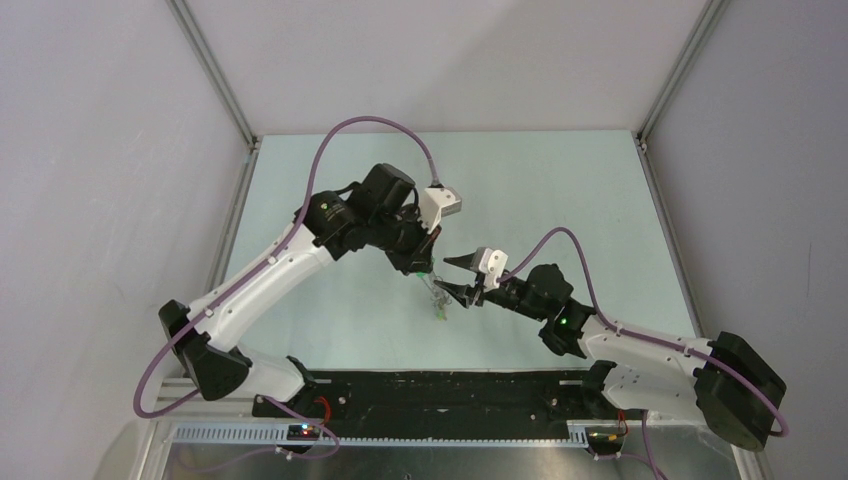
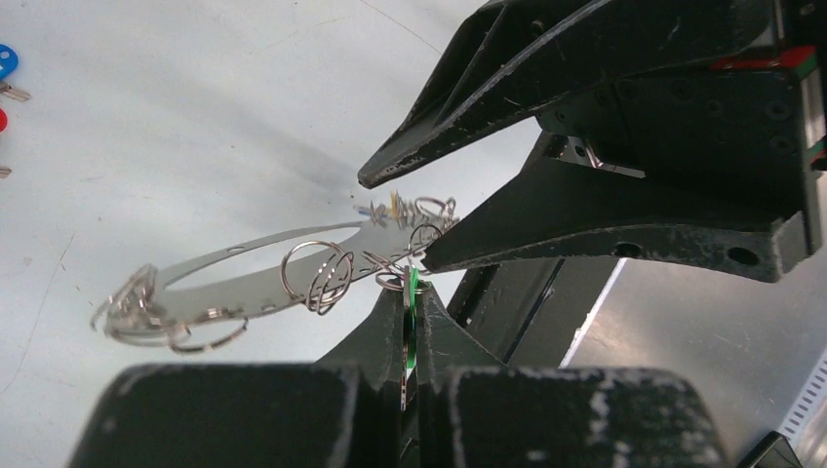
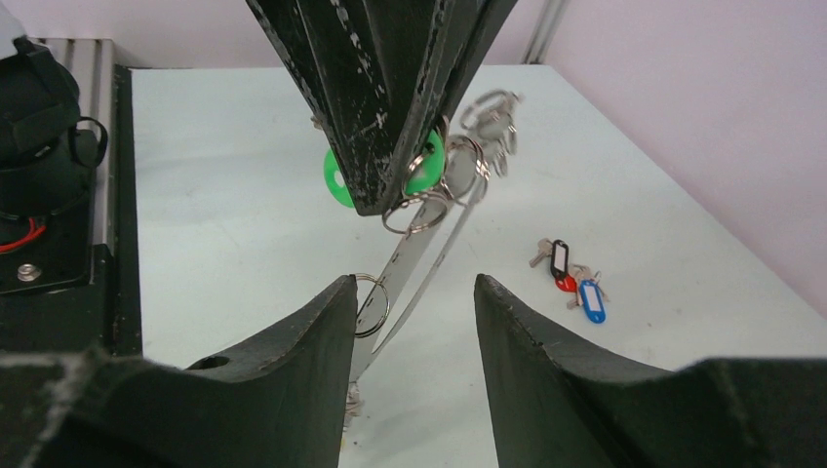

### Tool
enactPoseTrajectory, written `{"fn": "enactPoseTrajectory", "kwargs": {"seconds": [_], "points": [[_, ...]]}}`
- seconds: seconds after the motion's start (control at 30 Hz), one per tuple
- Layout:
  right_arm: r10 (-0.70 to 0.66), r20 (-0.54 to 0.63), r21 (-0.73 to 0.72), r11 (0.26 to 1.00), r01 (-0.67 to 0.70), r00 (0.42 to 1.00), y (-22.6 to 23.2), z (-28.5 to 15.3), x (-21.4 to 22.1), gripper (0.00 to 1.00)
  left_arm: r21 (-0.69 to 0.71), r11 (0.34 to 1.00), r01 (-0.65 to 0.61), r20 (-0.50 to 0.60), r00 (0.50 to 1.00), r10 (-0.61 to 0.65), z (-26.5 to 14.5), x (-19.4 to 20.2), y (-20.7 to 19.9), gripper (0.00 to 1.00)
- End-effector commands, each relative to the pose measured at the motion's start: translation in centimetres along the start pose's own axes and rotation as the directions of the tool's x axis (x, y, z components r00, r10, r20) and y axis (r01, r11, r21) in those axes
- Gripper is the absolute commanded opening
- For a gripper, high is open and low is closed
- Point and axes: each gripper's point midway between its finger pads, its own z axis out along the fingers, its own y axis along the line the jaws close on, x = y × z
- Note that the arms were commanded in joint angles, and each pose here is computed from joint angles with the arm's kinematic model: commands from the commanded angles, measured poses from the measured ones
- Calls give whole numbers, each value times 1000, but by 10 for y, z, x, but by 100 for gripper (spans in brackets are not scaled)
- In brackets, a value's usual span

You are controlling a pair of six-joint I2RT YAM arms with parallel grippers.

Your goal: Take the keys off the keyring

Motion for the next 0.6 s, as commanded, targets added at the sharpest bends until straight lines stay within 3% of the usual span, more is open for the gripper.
{"fn": "enactPoseTrajectory", "kwargs": {"seconds": [0.0,0.43,0.57], "points": [[-29,6,32,999,29,1000,-6,-2,-5,52,30,1000,-1,42,999,0,-11,-17,-10,0],[-61,133,-15,998,64,989,3,1,-36,47,138,989,46,-26,999,-43,-3,-13,-26,0],[-63,129,-16,998,65,990,4,6,-36,35,187,981,50,-21,999,-47,-6,-16,-35,0]]}}
